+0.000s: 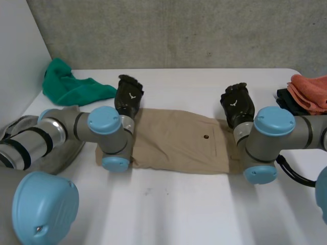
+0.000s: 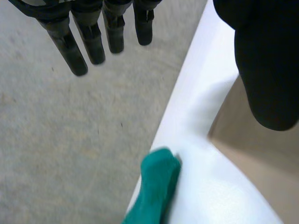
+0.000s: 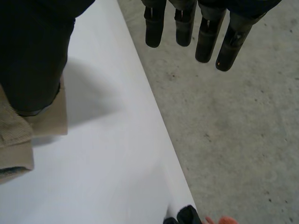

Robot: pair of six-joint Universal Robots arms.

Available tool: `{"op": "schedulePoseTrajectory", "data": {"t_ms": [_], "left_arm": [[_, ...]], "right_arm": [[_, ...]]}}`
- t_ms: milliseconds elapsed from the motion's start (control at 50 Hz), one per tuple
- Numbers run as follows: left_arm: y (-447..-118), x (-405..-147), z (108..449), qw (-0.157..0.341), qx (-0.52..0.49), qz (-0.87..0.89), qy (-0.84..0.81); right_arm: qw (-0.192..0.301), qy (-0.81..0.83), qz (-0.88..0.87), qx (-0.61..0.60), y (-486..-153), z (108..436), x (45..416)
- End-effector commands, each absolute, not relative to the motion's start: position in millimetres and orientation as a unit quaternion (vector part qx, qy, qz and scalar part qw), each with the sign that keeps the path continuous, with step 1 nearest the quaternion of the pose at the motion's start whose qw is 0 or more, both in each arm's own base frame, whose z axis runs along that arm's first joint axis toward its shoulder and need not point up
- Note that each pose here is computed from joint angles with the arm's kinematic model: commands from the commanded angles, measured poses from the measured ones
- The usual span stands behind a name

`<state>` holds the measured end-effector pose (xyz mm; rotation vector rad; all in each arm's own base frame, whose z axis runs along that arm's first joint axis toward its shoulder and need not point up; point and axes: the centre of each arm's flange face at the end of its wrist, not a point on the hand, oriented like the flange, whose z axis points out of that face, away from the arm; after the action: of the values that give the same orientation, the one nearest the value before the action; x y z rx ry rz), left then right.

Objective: Fold the laundry.

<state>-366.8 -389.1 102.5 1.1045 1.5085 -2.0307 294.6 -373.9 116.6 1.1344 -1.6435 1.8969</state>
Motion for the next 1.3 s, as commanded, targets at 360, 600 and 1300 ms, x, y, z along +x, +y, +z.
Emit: {"op": "schedulePoseTrajectory", "data": {"t_ms": [360,600,1300], "left_arm": [[-270,-319,195,-0.007,0.349,-0.696,0.627],[-249,-302,184,-0.062,0.338,-0.643,0.685],[-249,-264,234,-0.032,0.28,-0.689,0.667]], "right_arm": [[-0.077,-0.791,0.482,0.369,-266,159,230],[-0.048,-0.773,0.52,0.361,-284,127,226],[0.022,-0.486,0.69,0.536,-265,243,292]]}}
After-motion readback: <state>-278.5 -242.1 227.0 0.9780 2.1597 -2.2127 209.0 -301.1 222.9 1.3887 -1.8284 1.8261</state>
